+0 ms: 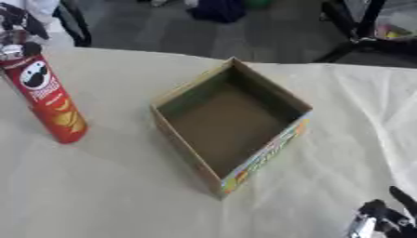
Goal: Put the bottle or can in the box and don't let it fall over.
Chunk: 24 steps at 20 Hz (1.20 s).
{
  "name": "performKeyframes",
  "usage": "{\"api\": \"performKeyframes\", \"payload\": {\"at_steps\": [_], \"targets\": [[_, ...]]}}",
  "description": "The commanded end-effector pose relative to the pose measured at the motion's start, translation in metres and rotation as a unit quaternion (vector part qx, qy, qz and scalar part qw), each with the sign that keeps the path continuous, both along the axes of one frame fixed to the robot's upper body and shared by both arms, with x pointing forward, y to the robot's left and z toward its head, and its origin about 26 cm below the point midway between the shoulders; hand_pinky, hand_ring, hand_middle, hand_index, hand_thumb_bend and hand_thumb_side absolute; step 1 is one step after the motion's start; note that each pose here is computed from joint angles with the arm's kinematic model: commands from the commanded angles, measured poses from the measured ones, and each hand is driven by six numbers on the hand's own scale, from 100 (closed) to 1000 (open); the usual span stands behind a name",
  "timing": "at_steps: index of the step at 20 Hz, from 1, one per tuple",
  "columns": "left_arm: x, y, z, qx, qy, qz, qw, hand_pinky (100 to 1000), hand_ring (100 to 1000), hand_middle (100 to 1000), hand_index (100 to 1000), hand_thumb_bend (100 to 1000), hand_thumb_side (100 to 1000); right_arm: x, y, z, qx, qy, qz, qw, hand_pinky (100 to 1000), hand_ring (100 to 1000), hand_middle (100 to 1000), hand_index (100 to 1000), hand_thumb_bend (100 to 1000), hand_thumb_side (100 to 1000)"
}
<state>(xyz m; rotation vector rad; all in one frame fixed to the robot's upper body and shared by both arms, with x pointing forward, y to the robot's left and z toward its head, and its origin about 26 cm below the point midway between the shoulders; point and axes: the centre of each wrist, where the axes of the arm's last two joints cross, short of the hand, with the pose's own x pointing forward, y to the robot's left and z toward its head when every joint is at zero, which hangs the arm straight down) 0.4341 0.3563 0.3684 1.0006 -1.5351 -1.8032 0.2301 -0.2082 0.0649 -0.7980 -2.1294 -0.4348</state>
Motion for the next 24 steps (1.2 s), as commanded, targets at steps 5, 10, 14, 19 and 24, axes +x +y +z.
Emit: {"api": "performKeyframes", "payload": {"at_steps": [5, 10, 14, 19, 24], "targets": [[-0.007, 0.012, 0.012, 0.181, 0.062, -0.061, 0.980, 553, 760, 787, 843, 382, 1000, 0.000, -0.002, 0.004, -0.003, -0.009, 0.001, 1.000, 370, 573, 743, 952, 100, 631], [-0.007, 0.015, 0.010, 0.191, 0.065, -0.060, 0.978, 561, 765, 788, 843, 412, 1000, 0.000, -0.002, 0.004, -0.003, -0.011, 0.001, 1.000, 370, 573, 743, 952, 100, 632], [-0.007, 0.017, 0.007, 0.193, 0.068, -0.062, 0.977, 555, 761, 785, 842, 374, 1000, 0.000, -0.002, 0.004, -0.003, -0.012, 0.001, 1.000, 371, 573, 743, 952, 100, 632], [-0.006, 0.020, 0.001, 0.191, 0.077, -0.063, 0.977, 540, 752, 779, 839, 366, 1000, 0.000, -0.001, 0.004, -0.001, -0.011, 0.001, 1.000, 370, 573, 743, 952, 100, 632], [-0.002, 0.025, -0.010, 0.186, 0.094, -0.070, 0.976, 495, 724, 766, 838, 368, 1000, 0.000, 0.000, 0.004, 0.000, -0.011, 0.001, 1.000, 370, 573, 743, 952, 100, 627]]}}
